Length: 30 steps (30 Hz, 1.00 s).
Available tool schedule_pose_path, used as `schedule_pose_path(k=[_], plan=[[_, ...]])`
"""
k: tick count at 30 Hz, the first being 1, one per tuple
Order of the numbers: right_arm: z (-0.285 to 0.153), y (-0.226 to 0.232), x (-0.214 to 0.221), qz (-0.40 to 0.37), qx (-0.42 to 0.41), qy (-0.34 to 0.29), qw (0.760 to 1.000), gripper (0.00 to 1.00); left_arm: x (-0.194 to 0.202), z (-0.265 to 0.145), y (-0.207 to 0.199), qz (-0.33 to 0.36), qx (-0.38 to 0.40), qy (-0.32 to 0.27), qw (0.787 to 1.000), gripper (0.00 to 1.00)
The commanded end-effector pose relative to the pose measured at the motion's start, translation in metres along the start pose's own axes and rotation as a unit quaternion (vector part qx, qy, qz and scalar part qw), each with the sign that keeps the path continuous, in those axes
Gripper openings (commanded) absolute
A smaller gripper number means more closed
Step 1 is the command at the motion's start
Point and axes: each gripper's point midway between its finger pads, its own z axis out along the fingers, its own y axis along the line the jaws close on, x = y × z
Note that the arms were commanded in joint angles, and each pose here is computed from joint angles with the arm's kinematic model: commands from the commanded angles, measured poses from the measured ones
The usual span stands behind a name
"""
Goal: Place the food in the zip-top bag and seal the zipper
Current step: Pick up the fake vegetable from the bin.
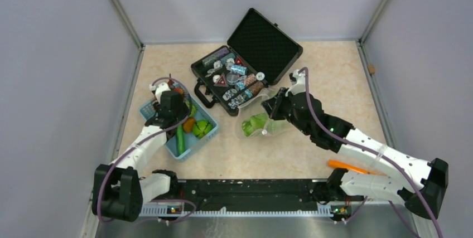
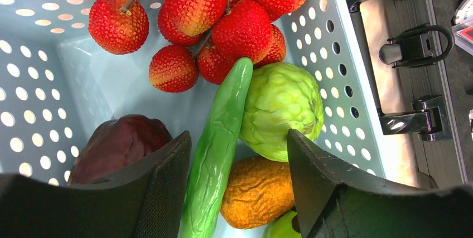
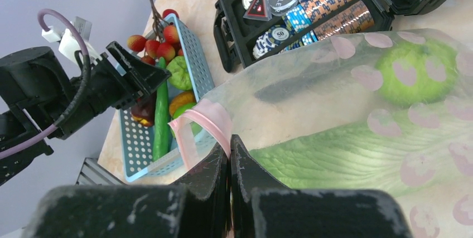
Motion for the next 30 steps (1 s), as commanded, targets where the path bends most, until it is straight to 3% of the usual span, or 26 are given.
schedule_pose_path(k=[1,12,20,30], plan=[[-0.008,0.005,-0.020,0.018,-0.015,-0.039,0.999,0.00,0.000,0.000,0.004,-0.003,0.002,-0.008,1.000,0.64],[-0.006,0.006,-0.017,0.016,-0.017,-0.035,0.999,0.00,-0.018,-0.029,-0.011,-0.011,0.066,-0.038,0.997,0.77],[-0.005,0.005,-0.017,0.013,-0.016,-0.036,0.999,0.00,-0.009,-0.020,-0.003,-0.004,0.052,-0.033,0.998,0.65],[-0.005,0.009,-0.019,0.012,-0.024,-0.037,0.999,0.00,0.006,0.005,0.003,-0.001,0.029,0.017,0.999,0.63]])
